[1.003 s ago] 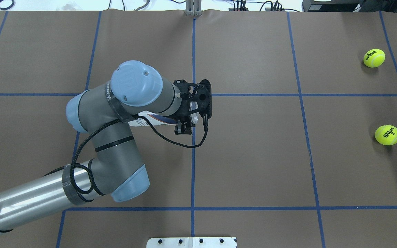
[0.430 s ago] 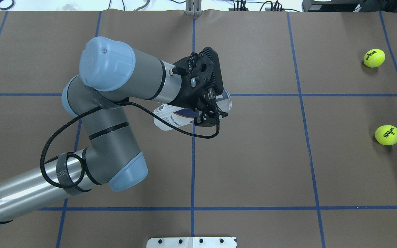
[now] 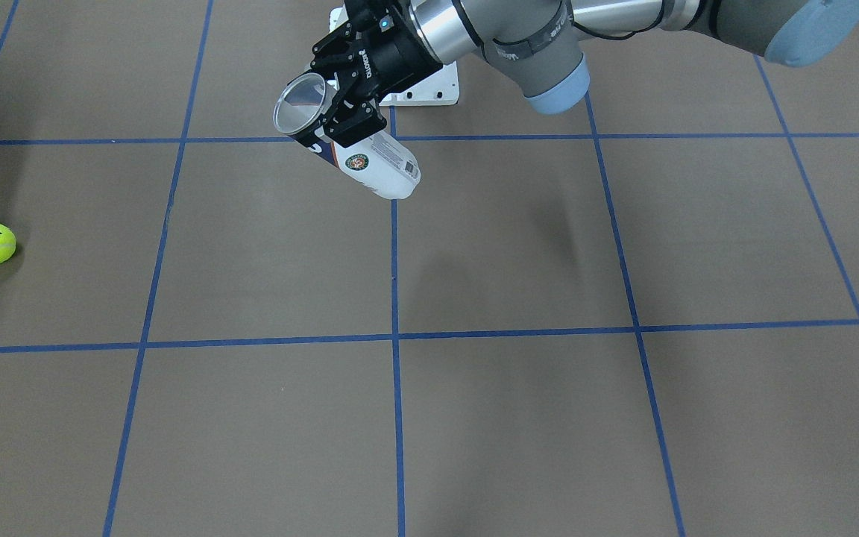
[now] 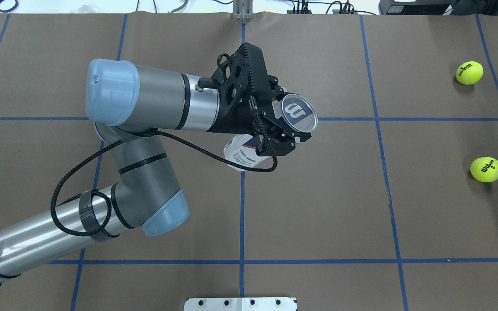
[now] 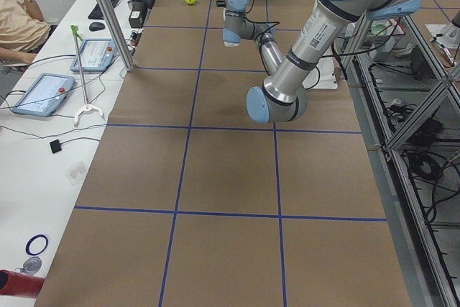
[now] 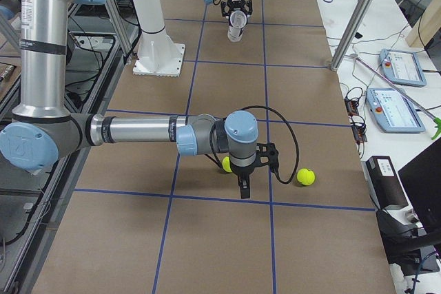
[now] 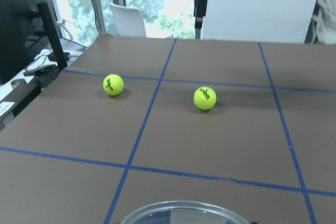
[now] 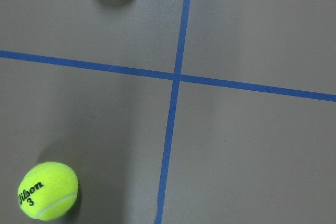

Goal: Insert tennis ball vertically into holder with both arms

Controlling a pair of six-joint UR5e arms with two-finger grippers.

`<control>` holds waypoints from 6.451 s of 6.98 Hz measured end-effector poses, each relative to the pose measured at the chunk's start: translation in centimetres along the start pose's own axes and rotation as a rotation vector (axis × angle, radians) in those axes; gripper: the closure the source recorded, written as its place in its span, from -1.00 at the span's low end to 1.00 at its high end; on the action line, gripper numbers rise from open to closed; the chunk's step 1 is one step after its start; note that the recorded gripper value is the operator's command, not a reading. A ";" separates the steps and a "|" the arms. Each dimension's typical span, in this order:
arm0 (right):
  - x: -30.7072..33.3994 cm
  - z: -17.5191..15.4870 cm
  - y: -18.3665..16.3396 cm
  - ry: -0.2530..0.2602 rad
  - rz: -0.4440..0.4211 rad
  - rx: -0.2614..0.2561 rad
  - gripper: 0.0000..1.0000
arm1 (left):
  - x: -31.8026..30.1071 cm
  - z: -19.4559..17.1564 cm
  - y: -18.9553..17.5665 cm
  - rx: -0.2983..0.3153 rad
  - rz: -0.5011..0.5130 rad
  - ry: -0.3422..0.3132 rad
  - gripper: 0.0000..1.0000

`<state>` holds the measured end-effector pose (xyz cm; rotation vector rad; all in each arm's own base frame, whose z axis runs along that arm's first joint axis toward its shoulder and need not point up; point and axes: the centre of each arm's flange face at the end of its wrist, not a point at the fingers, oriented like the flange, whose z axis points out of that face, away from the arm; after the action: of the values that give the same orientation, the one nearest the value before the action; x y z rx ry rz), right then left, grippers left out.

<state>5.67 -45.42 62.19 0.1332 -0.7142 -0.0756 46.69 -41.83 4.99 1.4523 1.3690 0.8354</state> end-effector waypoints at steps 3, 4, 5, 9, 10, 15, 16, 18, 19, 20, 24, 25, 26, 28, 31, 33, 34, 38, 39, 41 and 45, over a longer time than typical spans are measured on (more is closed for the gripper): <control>-0.2 -0.1 -0.1 -0.015 -0.008 0.003 -0.99 | -1.7 0.6 4.8 0.318 -0.026 -0.053 -0.42; -0.5 -0.2 -0.2 -0.033 -0.011 0.005 -0.99 | -1.4 1.4 7.1 0.407 -0.041 -0.078 -0.42; -0.7 -0.3 -0.2 -0.043 -0.015 0.008 -0.99 | -0.9 2.0 9.6 0.476 -0.061 -0.107 -0.41; -1.0 -0.5 -0.4 -0.050 -0.015 0.013 -0.99 | -2.1 2.4 15.4 0.540 -0.091 -0.203 -0.40; -1.0 -0.5 -0.4 -0.050 -0.014 0.013 -0.99 | -2.5 2.7 16.9 0.513 -0.095 -0.217 -0.40; -1.0 -0.6 -0.3 -0.052 -0.014 0.014 -0.99 | -3.3 3.3 20.2 0.446 -0.107 -0.240 -0.61; -1.1 -0.7 -0.3 -0.052 -0.015 0.015 -0.99 | -3.3 3.3 20.3 0.448 -0.109 -0.239 -0.61; -1.4 -1.0 -0.5 -0.057 0.003 0.021 -0.99 | -3.4 3.2 20.4 0.446 -0.109 -0.241 -0.61; -1.9 -1.5 -0.8 -0.062 0.049 0.030 -0.98 | -3.4 3.2 20.5 0.445 -0.109 -0.241 -0.61; -2.8 -2.2 -1.1 -0.068 0.109 0.041 -0.98 | -3.4 3.1 20.6 0.445 -0.109 -0.241 -0.61; -9.7 0.8 0.3 -0.094 0.262 0.102 -0.98 | -3.4 3.1 20.5 0.447 -0.110 -0.241 -0.61; -10.9 2.4 1.8 -0.093 0.284 0.122 -0.98 | -3.3 3.1 20.5 0.448 -0.110 -0.241 -0.61; -12.0 3.9 2.8 -0.083 0.297 0.132 -0.98 | -3.4 3.1 20.4 0.450 -0.111 -0.241 -0.61; -14.2 6.9 4.0 -0.054 0.304 0.149 -0.99 | -3.3 3.1 20.3 0.451 -0.111 -0.240 -0.61; -14.6 12.2 5.4 -0.069 0.267 0.216 -0.99 | -3.3 3.1 20.3 0.452 -0.110 -0.240 -0.61; -15.1 13.2 5.7 -0.079 0.259 0.217 -0.99 | -3.3 3.1 20.3 0.452 -0.111 -0.239 -0.61; -15.5 13.9 6.0 -0.072 0.249 0.208 -0.99 | -3.3 3.2 20.3 0.452 -0.111 -0.239 -0.61; -16.4 16.7 7.2 -0.008 0.192 0.199 0.87 | -3.2 3.2 20.3 0.452 -0.111 -0.239 -0.61; -16.5 16.8 7.2 0.000 0.186 0.203 1.00 | -3.2 3.2 20.3 0.452 -0.111 -0.239 -0.61; -17.1 16.4 6.9 -0.010 0.175 0.210 1.00 | -3.3 3.1 20.3 0.451 -0.110 -0.239 -0.67; -22.9 10.5 2.3 -0.065 0.198 0.201 1.00 | -3.4 2.9 20.7 0.450 -0.110 -0.239 -0.74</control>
<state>-18.43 -41.51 55.62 0.2523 -0.7963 0.1822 55.97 -44.31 23.84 1.7327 1.4937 0.2756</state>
